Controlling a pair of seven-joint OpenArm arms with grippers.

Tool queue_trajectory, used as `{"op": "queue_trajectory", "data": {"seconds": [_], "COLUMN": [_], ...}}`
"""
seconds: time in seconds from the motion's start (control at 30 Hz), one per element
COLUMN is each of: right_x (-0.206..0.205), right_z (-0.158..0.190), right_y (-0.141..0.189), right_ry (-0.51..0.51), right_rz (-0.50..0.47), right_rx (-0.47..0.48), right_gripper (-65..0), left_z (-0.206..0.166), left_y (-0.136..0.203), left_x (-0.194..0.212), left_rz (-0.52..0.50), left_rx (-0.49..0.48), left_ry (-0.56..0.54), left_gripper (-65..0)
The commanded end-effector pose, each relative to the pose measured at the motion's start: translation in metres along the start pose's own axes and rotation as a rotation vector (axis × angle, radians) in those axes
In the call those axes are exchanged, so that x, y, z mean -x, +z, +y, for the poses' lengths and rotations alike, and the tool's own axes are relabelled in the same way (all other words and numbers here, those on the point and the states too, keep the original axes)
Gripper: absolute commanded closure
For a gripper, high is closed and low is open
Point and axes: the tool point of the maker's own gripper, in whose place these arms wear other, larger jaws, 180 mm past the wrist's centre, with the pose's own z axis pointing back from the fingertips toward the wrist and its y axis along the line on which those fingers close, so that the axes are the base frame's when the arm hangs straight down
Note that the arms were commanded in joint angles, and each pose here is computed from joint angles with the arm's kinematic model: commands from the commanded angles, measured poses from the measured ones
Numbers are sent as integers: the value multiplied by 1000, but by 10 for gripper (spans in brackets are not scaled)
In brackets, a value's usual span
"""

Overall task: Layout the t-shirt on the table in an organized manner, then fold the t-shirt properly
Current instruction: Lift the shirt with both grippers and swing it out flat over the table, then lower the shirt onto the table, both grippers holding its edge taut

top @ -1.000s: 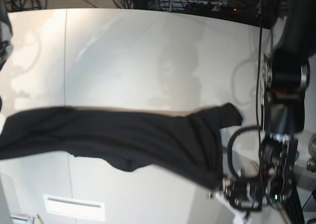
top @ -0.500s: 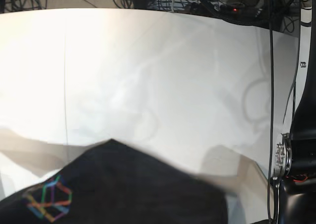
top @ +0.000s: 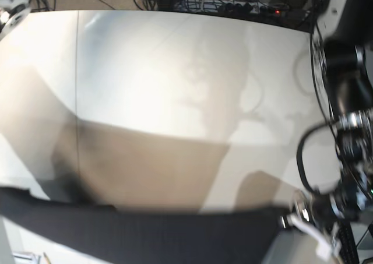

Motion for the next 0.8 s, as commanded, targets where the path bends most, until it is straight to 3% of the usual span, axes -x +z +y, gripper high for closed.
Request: {"op": "queue_trajectory", "data": {"seconds": [0.0,0.13,0.33,0.47,0.77], "right_x": [12,115,219,242,264], "right_z": [7,53,76,77,73], "right_y": [-2,-20,-16,-4,47], "right_ry": [-15,-113,-211,-183,-46], "right_rz": [-11,140,355,410,455], "right_rx": [-30,-173,-235,-258,-283], "right_gripper": [0,0,0,0,0], "left_z": [-2,17,40,42,41], "left_y": [7,-3,4,13,37], "left_x": [-13,108,209,240,256], "left_rz": [-68,158,256,315,339], "left_rx": [13,-17,-78,-89,-104], "left_ry": [-13,73,173,192,148], "left_gripper": [0,0,0,0,0]}}
